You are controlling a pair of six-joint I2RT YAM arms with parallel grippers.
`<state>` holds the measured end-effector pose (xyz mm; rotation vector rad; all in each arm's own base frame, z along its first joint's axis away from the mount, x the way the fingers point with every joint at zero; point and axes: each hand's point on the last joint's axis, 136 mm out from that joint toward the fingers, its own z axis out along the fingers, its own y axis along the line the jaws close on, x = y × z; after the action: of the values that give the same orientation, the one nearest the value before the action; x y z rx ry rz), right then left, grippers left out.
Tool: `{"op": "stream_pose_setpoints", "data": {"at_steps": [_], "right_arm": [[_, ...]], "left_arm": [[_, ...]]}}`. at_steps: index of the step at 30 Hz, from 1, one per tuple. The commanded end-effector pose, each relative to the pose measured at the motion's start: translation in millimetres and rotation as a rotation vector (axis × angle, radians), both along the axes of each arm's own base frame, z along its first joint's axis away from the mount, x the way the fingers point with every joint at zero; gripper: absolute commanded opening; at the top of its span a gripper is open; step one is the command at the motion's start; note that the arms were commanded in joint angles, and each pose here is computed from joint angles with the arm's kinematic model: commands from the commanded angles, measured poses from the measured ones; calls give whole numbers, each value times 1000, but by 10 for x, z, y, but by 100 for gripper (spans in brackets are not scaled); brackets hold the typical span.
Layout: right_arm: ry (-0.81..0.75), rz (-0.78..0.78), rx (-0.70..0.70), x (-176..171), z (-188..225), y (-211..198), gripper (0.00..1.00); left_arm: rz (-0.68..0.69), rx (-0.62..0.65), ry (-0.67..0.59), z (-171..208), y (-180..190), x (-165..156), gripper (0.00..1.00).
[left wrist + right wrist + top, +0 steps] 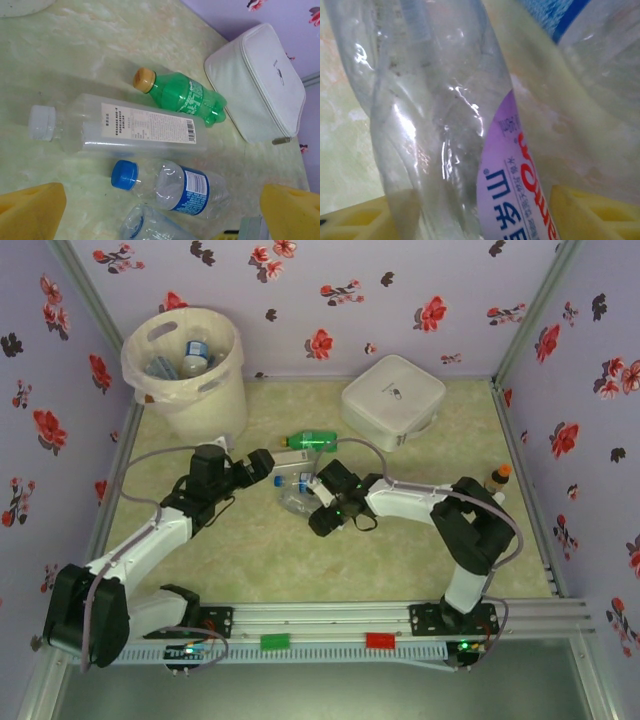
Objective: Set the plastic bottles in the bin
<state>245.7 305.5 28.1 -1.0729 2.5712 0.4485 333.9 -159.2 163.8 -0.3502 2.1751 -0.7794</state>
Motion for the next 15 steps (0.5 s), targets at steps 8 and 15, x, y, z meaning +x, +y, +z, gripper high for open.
{"op": "stream_pose_setpoints", "data": {"at_steps": [8,15], "right_arm": [[-4,-18,135,-31,245,106,43],[-89,-38,246,1,683,105,38]], "left_arm": [[52,-76,-59,207,12,86,100],[26,-151,-128,497,-71,79,100]]}}
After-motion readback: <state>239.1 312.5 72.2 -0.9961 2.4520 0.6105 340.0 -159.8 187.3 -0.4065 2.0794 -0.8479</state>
